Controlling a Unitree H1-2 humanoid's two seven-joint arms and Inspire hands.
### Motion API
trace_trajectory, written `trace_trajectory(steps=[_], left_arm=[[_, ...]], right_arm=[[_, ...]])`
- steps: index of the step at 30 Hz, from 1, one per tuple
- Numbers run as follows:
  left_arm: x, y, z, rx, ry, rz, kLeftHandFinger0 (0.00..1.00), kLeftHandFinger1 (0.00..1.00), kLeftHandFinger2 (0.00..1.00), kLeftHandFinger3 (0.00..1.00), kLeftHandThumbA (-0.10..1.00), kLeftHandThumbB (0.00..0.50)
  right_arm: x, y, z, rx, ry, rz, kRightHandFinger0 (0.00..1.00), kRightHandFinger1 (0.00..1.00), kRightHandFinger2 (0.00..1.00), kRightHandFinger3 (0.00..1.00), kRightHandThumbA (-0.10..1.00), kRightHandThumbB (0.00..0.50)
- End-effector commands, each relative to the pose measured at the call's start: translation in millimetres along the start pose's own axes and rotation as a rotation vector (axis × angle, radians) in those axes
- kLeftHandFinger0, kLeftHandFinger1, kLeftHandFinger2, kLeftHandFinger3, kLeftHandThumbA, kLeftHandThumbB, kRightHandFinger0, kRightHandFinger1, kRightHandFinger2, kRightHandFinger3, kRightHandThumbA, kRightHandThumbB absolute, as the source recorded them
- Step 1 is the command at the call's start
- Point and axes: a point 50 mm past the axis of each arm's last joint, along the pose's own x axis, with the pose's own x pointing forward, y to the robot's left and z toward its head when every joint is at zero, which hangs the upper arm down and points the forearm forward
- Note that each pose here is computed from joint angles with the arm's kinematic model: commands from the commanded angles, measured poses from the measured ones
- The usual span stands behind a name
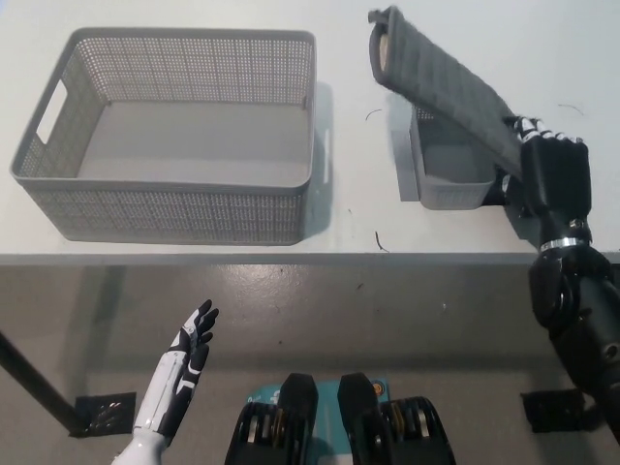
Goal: Usethe right hand to pick up a oven gloves on top of a leveled container and place it into another larger container on the left side
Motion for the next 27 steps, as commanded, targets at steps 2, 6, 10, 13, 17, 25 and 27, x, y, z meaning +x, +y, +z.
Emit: trace_trajectory(steps=[2, 6, 10, 13, 17, 25, 27], left_arm=[[7.6, 4.8, 11.4, 0.010, -0.078, -0.007, 1.00, 1.00, 1.00, 1.00, 1.00, 0.191], [7.5, 4.4, 11.5, 0.012, -0.078, -0.009, 1.00, 1.00, 1.00, 1.00, 1.00, 0.191], [7.8, 4.5, 11.6, 0.016, -0.079, -0.011, 1.00, 1.00, 1.00, 1.00, 1.00, 0.183], [7.7, 4.2, 10.7, 0.009, -0.076, -0.013, 1.00, 1.00, 1.00, 1.00, 1.00, 0.183], [8.6, 6.5, 11.7, 0.011, -0.080, -0.011, 1.00, 1.00, 1.00, 1.00, 1.00, 0.176], [9.3, 6.2, 11.8, 0.012, -0.081, -0.015, 1.00, 1.00, 1.00, 1.00, 1.00, 0.182], [8.4, 5.8, 11.9, 0.016, -0.081, -0.017, 1.00, 1.00, 1.00, 1.00, 1.00, 0.179]], right_arm=[[69.3, -111.4, 33.8, 0.272, -0.211, -0.593, 0.00, 0.32, 0.69, 0.77, -0.10, 0.131], [80.8, -145.7, 43.4, 0.241, -0.244, -0.711, 0.00, 0.23, 0.65, 0.77, -0.10, 0.131], [90.9, -180.2, 59.0, 0.267, -0.298, -0.745, 0.00, 0.20, 0.63, 0.75, -0.10, 0.132], [97.7, -194.0, 73.6, 0.243, -0.347, -0.765, 0.00, 0.20, 0.64, 0.73, -0.10, 0.126], [108.1, -197.1, 102.7, 0.243, -0.396, -0.717, 0.00, 0.23, 0.66, 0.72, -0.10, 0.167], [115.8, -156.4, 168.4, 0.253, -0.494, -0.575, 0.00, 0.30, 0.73, 0.76, -0.10, 0.231], [115.8, -141.6, 191.1, 0.260, -0.508, -0.528, 0.00, 0.31, 0.74, 0.79, -0.10, 0.218]])
